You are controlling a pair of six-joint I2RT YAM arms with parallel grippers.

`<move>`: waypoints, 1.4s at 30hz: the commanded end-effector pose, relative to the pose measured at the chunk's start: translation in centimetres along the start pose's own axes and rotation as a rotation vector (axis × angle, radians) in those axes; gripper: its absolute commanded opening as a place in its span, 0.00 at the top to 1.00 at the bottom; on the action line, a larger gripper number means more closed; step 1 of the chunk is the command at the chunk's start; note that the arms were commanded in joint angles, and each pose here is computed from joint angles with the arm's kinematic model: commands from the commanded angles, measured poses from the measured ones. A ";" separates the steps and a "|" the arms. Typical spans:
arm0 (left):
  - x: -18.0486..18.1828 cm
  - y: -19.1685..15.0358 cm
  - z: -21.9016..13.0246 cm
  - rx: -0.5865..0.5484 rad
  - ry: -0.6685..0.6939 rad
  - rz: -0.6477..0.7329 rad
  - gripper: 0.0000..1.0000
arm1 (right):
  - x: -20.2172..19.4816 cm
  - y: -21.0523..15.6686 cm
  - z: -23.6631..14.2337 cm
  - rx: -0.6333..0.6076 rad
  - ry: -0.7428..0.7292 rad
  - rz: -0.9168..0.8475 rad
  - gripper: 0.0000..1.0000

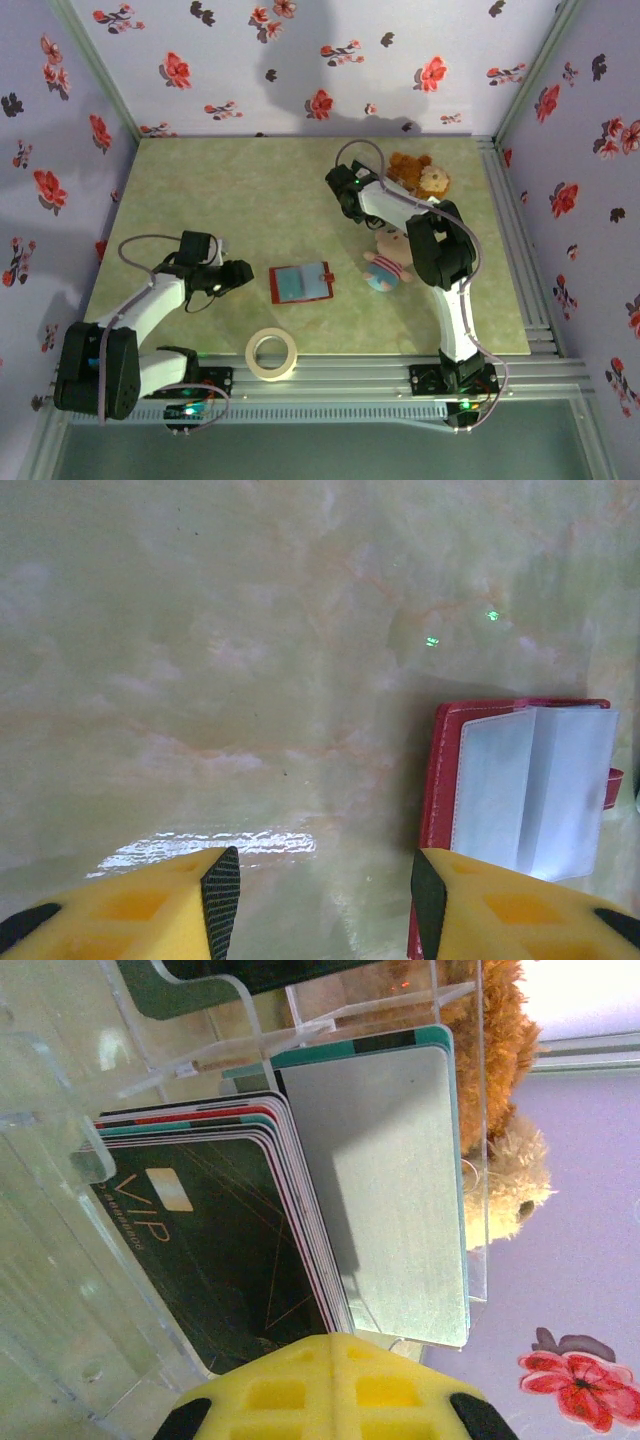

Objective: Put the credit cards into the card holder

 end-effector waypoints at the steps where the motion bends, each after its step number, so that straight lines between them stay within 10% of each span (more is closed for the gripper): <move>1: -0.3 0.6 -0.4 -0.002 0.003 0.028 0.48 | -2.1 0.5 -1.7 -0.015 0.067 0.071 0.96; 8: -0.4 0.7 -0.5 -0.002 0.004 0.035 0.48 | -3.7 -0.1 -3.1 0.004 0.181 0.147 0.64; 20: -1.0 1.1 -0.7 -0.005 -0.036 0.031 0.47 | -9.4 -4.4 -1.4 -0.078 0.755 0.676 0.41; 42: -1.0 1.0 -0.8 -0.008 -0.037 0.012 0.47 | -11.2 -0.3 6.0 -0.163 1.147 0.707 0.51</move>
Point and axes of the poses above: each hand's point on the last joint's axis, 136 mm out from that joint toward the fingers, its own z axis out along the fingers, its own x axis along the line the jaws close on, y = z × x, the point moved 8 cm from there along -z, back along the fingers, and after that the axes turned 4 degrees about z, right-handed, at the moved point
